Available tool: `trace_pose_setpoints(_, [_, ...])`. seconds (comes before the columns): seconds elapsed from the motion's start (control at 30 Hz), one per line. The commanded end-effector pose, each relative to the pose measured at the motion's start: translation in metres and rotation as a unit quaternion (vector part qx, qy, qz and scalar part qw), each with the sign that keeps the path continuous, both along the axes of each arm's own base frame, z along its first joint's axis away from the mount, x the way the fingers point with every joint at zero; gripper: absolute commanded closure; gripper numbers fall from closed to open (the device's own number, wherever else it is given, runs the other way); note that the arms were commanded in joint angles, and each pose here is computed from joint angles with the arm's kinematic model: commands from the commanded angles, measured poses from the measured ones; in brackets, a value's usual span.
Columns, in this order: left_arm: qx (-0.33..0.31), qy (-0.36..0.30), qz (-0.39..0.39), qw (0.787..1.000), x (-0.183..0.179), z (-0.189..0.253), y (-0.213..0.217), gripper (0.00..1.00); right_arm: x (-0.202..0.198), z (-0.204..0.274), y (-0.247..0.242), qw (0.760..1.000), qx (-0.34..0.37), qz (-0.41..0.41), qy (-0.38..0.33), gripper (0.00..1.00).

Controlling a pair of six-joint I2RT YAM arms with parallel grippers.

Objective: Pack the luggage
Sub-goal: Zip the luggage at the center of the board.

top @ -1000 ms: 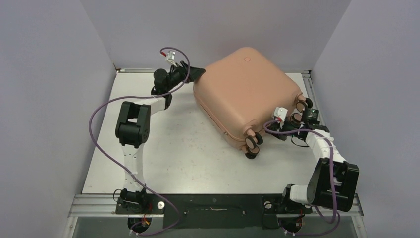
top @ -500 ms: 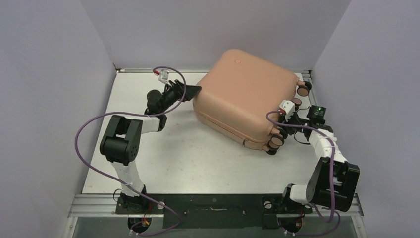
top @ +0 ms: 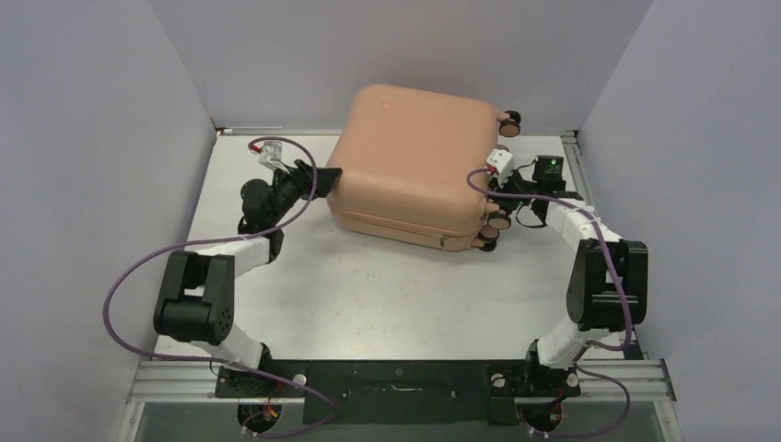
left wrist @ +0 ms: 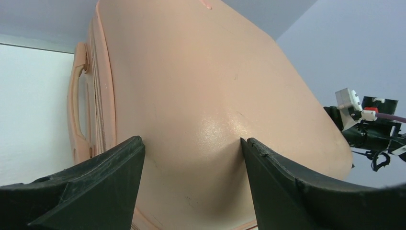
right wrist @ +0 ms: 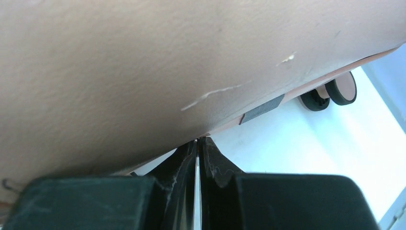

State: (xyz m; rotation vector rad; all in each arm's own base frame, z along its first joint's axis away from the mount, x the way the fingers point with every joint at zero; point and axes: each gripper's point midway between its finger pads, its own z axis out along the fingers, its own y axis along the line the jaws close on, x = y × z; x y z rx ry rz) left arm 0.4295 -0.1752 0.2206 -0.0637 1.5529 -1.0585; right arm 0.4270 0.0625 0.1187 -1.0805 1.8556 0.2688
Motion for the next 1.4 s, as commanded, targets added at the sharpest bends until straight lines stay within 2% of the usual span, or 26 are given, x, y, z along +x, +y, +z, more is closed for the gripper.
trace_pose_setpoints(0.0, [0.073, -0.033, -0.204, 0.976, -0.071, 0.021, -0.044, 0.28, -0.017, 0.009, 0.108, 0.984, 0.049, 0.17, -0.033, 0.95])
trace_pose_setpoints(0.07, [0.135, -0.068, -0.178, 0.972, -0.065, 0.035, -0.032, 0.3, -0.027, 0.004, 0.095, 0.98, 0.049, 0.191, -0.026, 0.95])
trace_pose_setpoints(0.2, [0.187, -0.083, -0.153, 0.967, -0.058, 0.053, -0.018, 0.33, -0.067, -0.005, 0.067, 0.963, 0.037, 0.266, 0.009, 0.95])
trace_pose_setpoints(0.23, [0.196, -0.089, -0.154, 0.964, -0.06, 0.059, -0.018, 0.36, -0.079, -0.006, 0.066, 0.957, 0.034, 0.286, 0.017, 0.95])
trace_pose_setpoints(0.33, [0.264, -0.118, -0.178, 0.941, -0.076, 0.065, -0.028, 0.38, -0.102, -0.011, 0.055, 0.954, 0.035, 0.297, 0.038, 0.95])
trace_pose_setpoints(0.4, [0.349, -0.156, -0.213, 0.899, -0.095, 0.056, -0.046, 0.38, -0.11, -0.018, 0.057, 0.952, 0.031, 0.3, 0.047, 0.95])
trace_pose_setpoints(0.47, [0.42, -0.205, -0.249, 0.848, -0.113, 0.045, -0.059, 0.37, -0.107, -0.024, 0.057, 0.957, 0.036, 0.284, 0.052, 0.95])
trace_pose_setpoints(0.57, [0.492, -0.264, -0.277, 0.782, -0.129, 0.024, -0.073, 0.34, -0.094, -0.024, 0.055, 0.965, 0.05, 0.253, 0.05, 0.95])
trace_pose_setpoints(0.7, [0.575, -0.317, -0.263, 0.707, -0.13, 0.004, -0.093, 0.25, -0.085, -0.017, 0.052, 0.97, 0.061, 0.231, 0.046, 0.95])
trace_pose_setpoints(0.73, [0.593, -0.325, -0.256, 0.691, -0.13, 0.0, -0.099, 0.24, -0.084, -0.016, 0.05, 0.971, 0.06, 0.228, 0.046, 0.95])
trace_pose_setpoints(0.83, [0.628, -0.341, -0.218, 0.665, -0.124, -0.005, -0.113, 0.22, -0.082, -0.01, 0.045, 0.973, 0.057, 0.22, 0.042, 0.95])
trace_pose_setpoints(1.07, [0.656, -0.375, -0.172, 0.631, -0.126, -0.014, -0.144, 0.17, -0.096, -0.005, 0.038, 0.972, 0.051, 0.224, 0.046, 0.95])
trace_pose_setpoints(1.3, [0.64, -0.354, -0.155, 0.664, -0.12, -0.013, -0.185, 0.17, -0.13, -0.014, 0.039, 0.968, 0.047, 0.238, 0.059, 0.95])
trace_pose_setpoints(1.37, [0.642, -0.348, -0.155, 0.665, -0.118, -0.019, -0.198, 0.17, -0.137, -0.019, 0.039, 0.967, 0.047, 0.243, 0.065, 0.95])
